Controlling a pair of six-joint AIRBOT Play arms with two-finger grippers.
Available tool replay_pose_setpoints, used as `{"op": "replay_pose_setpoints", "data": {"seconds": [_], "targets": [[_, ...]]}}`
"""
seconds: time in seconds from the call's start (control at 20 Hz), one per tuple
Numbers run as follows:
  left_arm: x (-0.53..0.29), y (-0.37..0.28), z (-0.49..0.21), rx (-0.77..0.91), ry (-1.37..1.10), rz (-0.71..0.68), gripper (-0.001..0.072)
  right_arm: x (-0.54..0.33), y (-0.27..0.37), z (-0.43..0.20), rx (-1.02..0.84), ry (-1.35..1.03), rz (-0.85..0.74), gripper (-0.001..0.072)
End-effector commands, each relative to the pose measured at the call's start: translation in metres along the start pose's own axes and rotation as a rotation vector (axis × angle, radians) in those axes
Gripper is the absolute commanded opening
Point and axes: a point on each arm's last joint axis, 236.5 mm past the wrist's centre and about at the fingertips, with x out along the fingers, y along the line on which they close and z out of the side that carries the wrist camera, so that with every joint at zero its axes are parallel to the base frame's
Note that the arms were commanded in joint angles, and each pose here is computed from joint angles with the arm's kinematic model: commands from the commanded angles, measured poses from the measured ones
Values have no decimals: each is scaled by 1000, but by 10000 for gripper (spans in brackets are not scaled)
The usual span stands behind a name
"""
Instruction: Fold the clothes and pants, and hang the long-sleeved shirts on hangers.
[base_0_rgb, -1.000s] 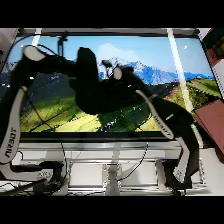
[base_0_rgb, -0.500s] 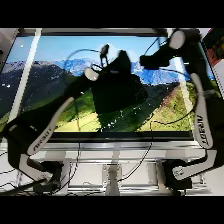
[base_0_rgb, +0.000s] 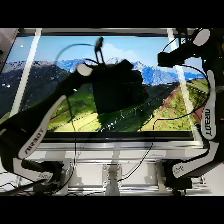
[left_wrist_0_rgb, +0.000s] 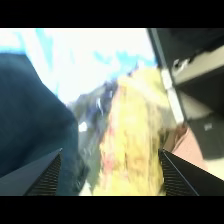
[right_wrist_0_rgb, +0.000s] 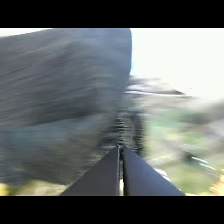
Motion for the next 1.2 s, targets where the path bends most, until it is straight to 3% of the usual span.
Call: {"op": "replay_pose_setpoints", "data": {"seconds": [0.0,0.05,0.2,0.6,0.75,0.95,1.15], "targets": [[-38,6,29,34,-8,-10,700,25,33,15,75,-34,304,523],[-45,10,31,29,5,-11,700,40,32,16,79,-32,298,637],[-54,14,16,16,97,-35,700,84,3,8,89,4,164,629],[-55,15,12,14,117,-39,700,145,-11,-53,-9,249,49,626],[-55,15,12,13,118,-40,699,150,-27,-51,-33,241,-51,589],[-55,15,12,13,118,-40,690,157,-33,-74,63,329,-3,589],[-55,15,11,13,118,-40,690,170,-7,-89,200,393,218,592]]}}
